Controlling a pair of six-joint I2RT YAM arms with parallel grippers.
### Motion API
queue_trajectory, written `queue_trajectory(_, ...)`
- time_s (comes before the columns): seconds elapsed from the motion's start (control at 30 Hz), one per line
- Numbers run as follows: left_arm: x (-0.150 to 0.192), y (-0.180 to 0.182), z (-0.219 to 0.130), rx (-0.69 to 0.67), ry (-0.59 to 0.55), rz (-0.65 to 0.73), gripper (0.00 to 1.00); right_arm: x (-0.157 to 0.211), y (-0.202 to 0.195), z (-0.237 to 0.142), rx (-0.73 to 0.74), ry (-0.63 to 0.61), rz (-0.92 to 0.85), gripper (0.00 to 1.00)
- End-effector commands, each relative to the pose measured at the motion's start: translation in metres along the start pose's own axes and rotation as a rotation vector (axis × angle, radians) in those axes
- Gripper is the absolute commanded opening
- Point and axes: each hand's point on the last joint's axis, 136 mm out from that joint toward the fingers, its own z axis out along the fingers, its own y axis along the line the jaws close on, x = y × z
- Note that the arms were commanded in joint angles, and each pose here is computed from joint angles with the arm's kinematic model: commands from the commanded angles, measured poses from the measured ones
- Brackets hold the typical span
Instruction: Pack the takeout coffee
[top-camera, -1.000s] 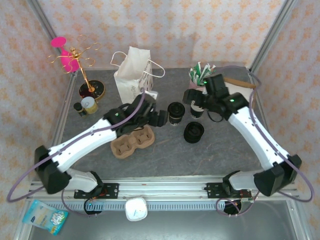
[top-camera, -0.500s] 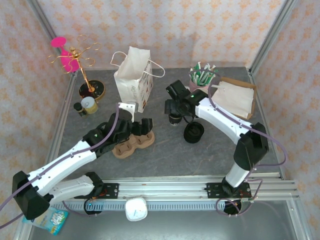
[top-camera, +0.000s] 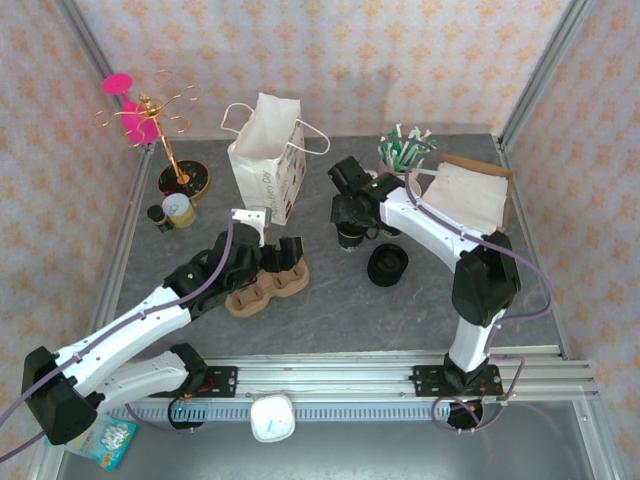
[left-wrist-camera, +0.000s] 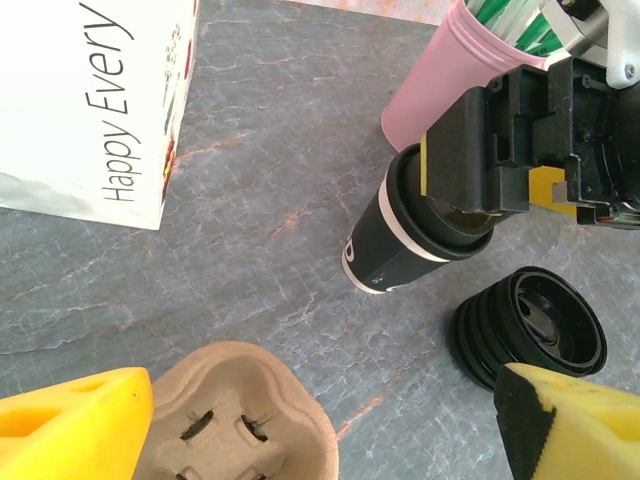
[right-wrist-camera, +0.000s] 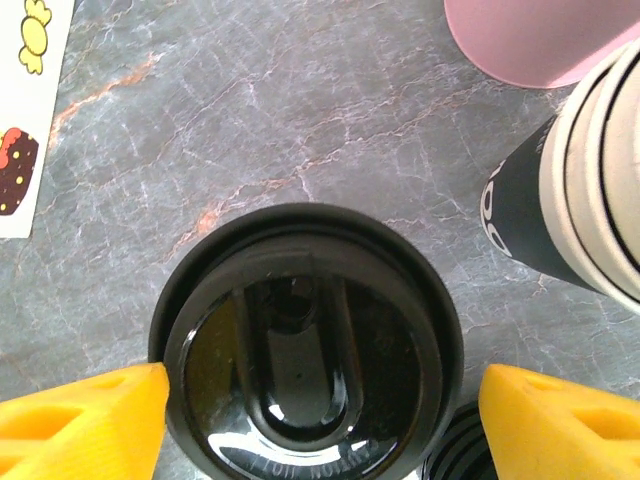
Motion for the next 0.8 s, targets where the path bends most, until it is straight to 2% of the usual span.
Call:
queue_trajectory(0.0,-0.007,0.005,-0.003,-0.013,-0.042,-0.023,0.90,-0.010,0.004,0.002,-0.005,-0.028,0.013,0.78)
queue_trajectory(0.77,-0.004,0.010,0.000,-0.023,-0.036,-0.021,0.90,0.005,-0.004,0.027,0.053,0.036,-0.027,0.76)
